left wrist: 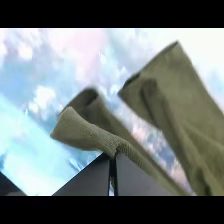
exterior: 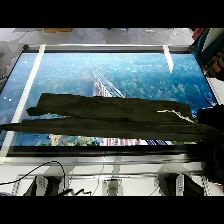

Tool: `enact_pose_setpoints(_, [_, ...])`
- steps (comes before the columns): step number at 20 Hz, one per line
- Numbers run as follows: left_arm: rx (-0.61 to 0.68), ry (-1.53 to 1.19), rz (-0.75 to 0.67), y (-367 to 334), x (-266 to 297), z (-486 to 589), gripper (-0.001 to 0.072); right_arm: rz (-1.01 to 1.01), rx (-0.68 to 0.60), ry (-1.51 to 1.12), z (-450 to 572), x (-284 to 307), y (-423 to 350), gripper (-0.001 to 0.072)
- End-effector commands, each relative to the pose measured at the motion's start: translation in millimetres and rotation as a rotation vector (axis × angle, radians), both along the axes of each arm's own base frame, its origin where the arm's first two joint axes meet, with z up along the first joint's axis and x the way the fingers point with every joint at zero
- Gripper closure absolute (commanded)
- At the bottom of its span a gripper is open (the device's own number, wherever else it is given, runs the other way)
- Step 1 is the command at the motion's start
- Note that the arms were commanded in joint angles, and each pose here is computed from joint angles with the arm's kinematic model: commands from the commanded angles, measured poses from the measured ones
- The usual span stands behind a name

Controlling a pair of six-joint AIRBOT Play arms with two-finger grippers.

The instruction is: Fold the clothes and pants, and hang the long-sleeved shirts on hangers.

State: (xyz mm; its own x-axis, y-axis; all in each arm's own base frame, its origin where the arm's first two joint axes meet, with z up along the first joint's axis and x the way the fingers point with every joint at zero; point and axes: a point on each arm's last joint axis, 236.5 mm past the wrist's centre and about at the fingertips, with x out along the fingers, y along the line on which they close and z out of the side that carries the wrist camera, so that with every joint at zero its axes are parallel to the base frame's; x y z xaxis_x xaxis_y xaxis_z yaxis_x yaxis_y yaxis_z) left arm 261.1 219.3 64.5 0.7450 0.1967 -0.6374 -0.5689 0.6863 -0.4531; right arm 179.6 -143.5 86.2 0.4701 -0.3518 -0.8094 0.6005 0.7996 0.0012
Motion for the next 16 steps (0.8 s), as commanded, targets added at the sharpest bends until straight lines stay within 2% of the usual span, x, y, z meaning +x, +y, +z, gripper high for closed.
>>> enact_pose_setpoints(1, [0.049, -0.046, 0.032, 7.0, 11.6, 23.7, 0.0691, -0.051, -0.089, -0.108, 38.9, -0.3, -9.0, 0.0677])
enact_pose_setpoints(3, [0.087, -0.096, 0.023, 3.5, 36.9, 42.1, 0.0692, -0.089, -0.118, -0.201, 56.9, 11.9, -19.3, 0.0677])
enact_pose_setpoints(5, [0.080, -0.101, -0.019, -9.3, 72.4, 45.2, 0.0692, -0.124, -0.095, -0.230, 53.7, 24.3, -29.5, 0.0677])
enact_pose_setpoints(9, [0.033, 0.013, -0.173, -55.1, 157.8, 5.4, 0.0692, -0.155, 0.067, -0.293, 17.8, 87.0, -51.6, 0.0678])
enact_pose_setpoints(13, [-0.027, 0.043, -0.274, -90.0, 232.5, -23.1, 0.0692, -0.253, 0.331, -0.360, -42.3, 149.8, -64.2, 0.0677])
enact_pose_setpoints(16, [-0.017, 0.028, -0.303, -95.3, 267.0, -26.6, 0.0691, -0.253, 0.403, -0.331, -71.6, 179.1, -63.7, 0.0677])
